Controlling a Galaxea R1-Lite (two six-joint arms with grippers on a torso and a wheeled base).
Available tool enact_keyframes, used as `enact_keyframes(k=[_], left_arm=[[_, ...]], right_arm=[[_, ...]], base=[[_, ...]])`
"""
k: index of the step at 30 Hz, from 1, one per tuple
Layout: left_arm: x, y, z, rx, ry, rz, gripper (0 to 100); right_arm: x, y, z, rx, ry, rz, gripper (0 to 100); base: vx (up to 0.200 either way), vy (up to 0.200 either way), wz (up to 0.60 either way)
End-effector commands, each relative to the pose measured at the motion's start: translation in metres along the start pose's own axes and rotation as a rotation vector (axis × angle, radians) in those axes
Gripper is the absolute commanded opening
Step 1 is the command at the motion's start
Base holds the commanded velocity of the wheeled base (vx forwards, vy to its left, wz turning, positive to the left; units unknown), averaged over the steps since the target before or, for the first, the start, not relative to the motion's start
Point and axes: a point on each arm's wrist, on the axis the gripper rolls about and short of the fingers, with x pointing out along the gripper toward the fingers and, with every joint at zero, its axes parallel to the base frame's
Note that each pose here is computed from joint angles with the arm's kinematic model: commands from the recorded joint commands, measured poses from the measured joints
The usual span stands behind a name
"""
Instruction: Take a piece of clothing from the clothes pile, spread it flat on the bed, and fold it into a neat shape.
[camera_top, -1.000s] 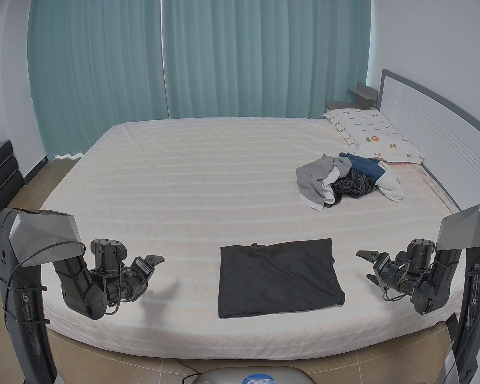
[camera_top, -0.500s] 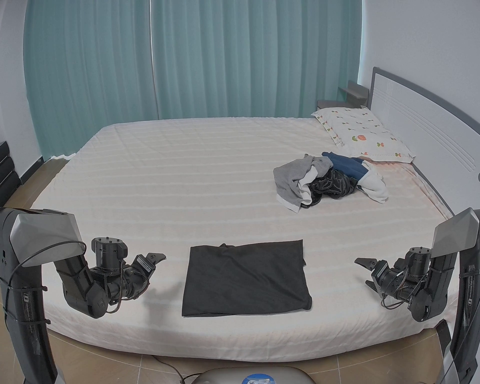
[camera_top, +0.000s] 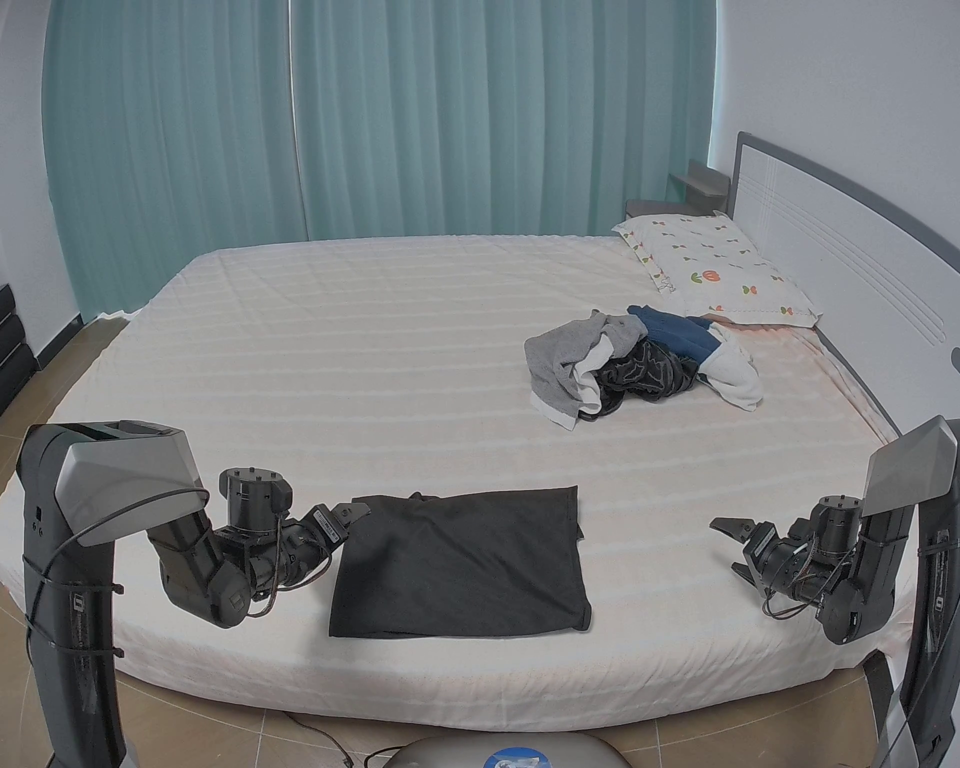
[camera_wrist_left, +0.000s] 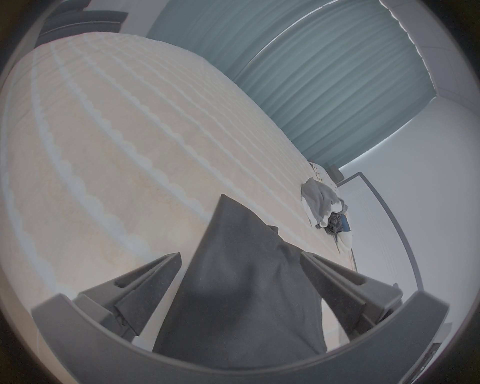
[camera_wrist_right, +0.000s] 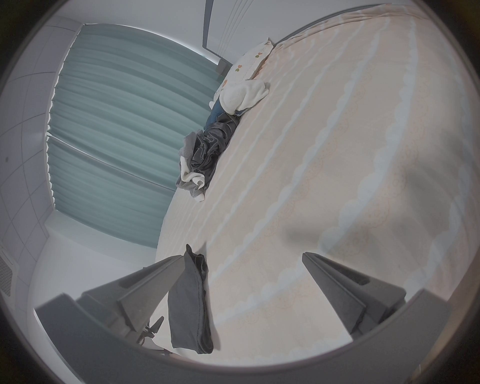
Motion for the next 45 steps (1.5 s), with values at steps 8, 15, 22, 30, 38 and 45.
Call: enact_keyframes(k=[8, 15, 22, 30, 38, 45], left_arm=[[0.015, 0.010, -0.008, 0.054, 0.029, 0.031, 100], [0.015, 0.016, -0.015, 0.134, 0.052, 0.048, 100], [0.021, 0.012, -0.023, 0.153, 0.034, 0.070, 100], [0.023, 0.012, -0.023, 0.155, 0.025, 0.073, 100], [0.029, 0.010, -0.024, 0.159, 0.023, 0.064, 100], [0.031, 0.009, -0.024, 0.163, 0.020, 0.059, 100]], right_arm=[[0.001, -0.003, -0.004, -0.027, 0.011, -0.009, 100], [0.002, -0.003, -0.005, -0.042, 0.011, -0.014, 100], [0.003, -0.003, -0.007, -0.044, 0.015, -0.015, 100], [0.003, -0.004, -0.007, -0.054, 0.016, -0.016, 100], [0.003, -0.004, -0.007, -0.054, 0.017, -0.017, 100], [0.003, -0.004, -0.007, -0.055, 0.017, -0.017, 100]], base=[[0.000, 0.000, 0.00], [0.000, 0.000, 0.00], [0.000, 0.000, 0.00], [0.000, 0.000, 0.00], [0.000, 0.000, 0.00], [0.000, 0.000, 0.00]])
